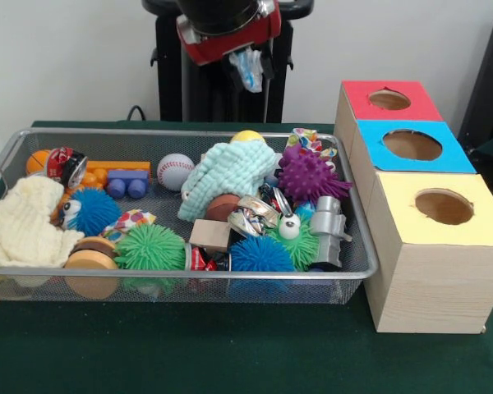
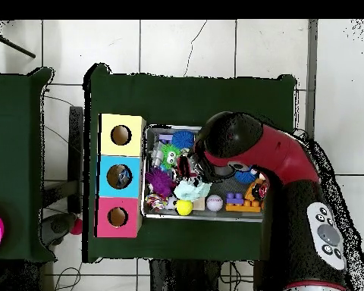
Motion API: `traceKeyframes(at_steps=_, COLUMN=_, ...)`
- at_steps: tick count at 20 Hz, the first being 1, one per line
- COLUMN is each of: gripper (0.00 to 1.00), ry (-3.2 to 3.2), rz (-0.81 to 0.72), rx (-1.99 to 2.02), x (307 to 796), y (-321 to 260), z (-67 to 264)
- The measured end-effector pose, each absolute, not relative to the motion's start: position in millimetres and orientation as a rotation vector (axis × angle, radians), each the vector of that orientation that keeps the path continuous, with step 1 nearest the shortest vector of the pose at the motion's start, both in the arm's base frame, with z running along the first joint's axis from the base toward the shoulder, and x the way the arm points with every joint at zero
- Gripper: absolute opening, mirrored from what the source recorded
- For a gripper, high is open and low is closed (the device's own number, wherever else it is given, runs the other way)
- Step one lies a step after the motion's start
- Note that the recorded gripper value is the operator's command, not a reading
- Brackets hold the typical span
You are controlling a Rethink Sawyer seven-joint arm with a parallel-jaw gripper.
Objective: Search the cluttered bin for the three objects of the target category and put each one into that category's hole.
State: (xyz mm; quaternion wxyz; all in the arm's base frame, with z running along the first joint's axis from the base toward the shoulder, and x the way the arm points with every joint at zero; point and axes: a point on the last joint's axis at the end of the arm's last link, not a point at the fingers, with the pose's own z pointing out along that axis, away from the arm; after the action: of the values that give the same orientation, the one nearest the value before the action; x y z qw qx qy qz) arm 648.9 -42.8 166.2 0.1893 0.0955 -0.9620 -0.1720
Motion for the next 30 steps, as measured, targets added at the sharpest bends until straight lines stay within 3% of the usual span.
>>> traceKeyframes(at_steps=3, gripper=0.0, ry=-2.744, rz=-0.424, rx=0.275, x=655, y=-38, z=176)
traceKeyframes(at_steps=8, gripper=0.0, ry=-2.835, rz=-0.35, rx=0.228, x=668, y=-26, z=162)
traceKeyframes(at_steps=18, gripper=0.0, ry=-3.126, rz=-0.426, rx=-0.278, x=701, y=-6, z=126)
traceKeyframes(at_steps=30, gripper=0.0, ry=-3.062, rz=-0.499, rx=-0.335, x=682, y=37, z=106)
